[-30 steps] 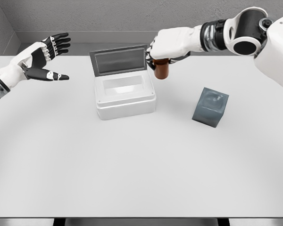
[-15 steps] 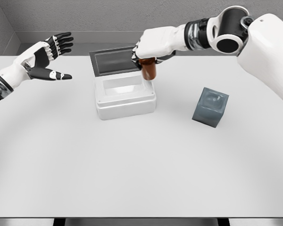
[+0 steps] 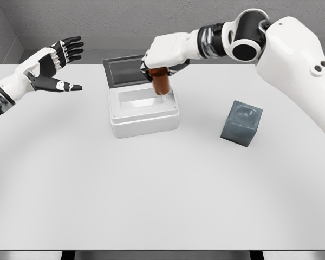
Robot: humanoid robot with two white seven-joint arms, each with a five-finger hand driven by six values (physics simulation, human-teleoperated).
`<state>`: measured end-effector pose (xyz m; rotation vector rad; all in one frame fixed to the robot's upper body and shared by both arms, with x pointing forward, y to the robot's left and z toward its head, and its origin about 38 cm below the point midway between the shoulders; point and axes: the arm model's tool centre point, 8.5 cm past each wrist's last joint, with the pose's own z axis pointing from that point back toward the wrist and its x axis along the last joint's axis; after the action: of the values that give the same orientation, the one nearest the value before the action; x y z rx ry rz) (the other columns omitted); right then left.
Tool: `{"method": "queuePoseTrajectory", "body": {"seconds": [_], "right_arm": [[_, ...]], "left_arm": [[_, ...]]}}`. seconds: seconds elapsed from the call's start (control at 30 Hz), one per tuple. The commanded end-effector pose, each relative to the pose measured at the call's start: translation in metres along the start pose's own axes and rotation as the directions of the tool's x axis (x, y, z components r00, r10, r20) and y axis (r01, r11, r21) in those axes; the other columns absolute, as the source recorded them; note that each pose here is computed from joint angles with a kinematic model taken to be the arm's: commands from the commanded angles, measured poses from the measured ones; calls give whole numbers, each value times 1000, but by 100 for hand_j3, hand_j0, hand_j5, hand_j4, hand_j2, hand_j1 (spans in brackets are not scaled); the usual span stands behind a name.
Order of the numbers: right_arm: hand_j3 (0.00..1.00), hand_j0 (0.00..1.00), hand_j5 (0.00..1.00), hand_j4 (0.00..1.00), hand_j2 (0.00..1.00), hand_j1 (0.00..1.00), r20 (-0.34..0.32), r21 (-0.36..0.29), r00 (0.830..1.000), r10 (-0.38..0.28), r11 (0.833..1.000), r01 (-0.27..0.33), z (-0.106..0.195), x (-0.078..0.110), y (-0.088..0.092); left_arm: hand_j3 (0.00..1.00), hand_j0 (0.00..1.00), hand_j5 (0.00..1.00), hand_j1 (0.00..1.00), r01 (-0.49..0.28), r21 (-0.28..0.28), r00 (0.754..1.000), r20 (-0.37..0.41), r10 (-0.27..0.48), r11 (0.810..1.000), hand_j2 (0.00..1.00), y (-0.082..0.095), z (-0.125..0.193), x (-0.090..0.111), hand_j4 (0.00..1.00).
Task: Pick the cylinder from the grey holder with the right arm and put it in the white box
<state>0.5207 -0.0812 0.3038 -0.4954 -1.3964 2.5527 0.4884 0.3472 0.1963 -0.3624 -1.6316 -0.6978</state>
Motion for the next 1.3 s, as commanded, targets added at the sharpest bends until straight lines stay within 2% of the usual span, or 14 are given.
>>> {"method": "queuePoseTrajectory", "body": {"seconds": [0.0,0.07,0.1,0.17,0.37,0.47,0.57,0.67,0.8,0.9,1.07,1.2,1.23,1.27], "right_arm": [[49,49,49,49,49,49,-4,0,1000,-13,1000,13,-2,-2,1],[50,50,50,50,50,50,-7,2,1000,-14,1000,14,-2,-3,1],[59,59,59,59,59,59,-7,2,1000,-14,1000,14,-2,-3,1],[99,99,99,99,99,99,-6,3,1000,-13,1000,14,-2,-2,2],[99,99,99,99,99,99,-3,-2,1000,-9,1000,9,-1,-1,0],[99,99,99,99,99,99,10,-37,999,35,999,-35,9,7,-12],[99,99,99,99,99,99,-20,-79,996,92,993,-93,53,8,-15],[99,99,99,99,99,99,-103,-106,990,99,988,-110,117,5,6],[99,99,99,99,99,99,-151,-216,988,-30,976,-4,214,1,20],[99,99,99,99,99,99,-86,-350,977,-193,924,151,258,16,43],[100,100,100,100,100,100,68,-556,915,-399,746,367,284,54,91],[100,100,100,100,100,100,194,-598,860,-472,638,485,267,64,109],[100,100,100,100,100,100,230,-630,839,-492,582,514,256,69,119],[100,100,100,100,100,100,244,-632,825,-510,562,534,249,73,127]], "left_arm": [[100,100,100,100,-5,2,1000,3,5,1000,100,0,0,0,100],[100,100,100,100,-5,2,1000,3,5,1000,100,0,0,0,100],[100,100,100,100,-4,1,1000,5,4,1000,100,0,0,1,100],[100,100,100,100,-5,-2,1000,6,5,1000,100,-1,-1,1,100],[100,100,100,100,-4,0,1000,6,4,1000,100,0,0,1,100],[100,100,100,100,-3,0,1000,7,3,1000,100,0,-1,2,100],[100,100,100,100,-27,-14,999,22,28,1000,100,-11,-12,-2,100],[100,100,100,100,-46,-27,998,40,48,999,100,-21,-21,-3,100],[100,100,100,100,-62,-38,997,52,64,997,100,-29,-29,-4,100],[100,100,100,100,-63,-43,996,53,65,997,100,-31,-31,-5,100],[100,100,100,100,-81,-57,994,63,84,995,100,-41,-40,-6,100],[100,100,100,100,-89,-65,993,67,93,994,100,-46,-43,-7,100],[100,100,100,100,-88,-67,993,71,92,994,100,-47,-43,-6,100],[100,100,100,100,-88,-69,993,70,93,994,100,-48,-43,-7,100]]}}
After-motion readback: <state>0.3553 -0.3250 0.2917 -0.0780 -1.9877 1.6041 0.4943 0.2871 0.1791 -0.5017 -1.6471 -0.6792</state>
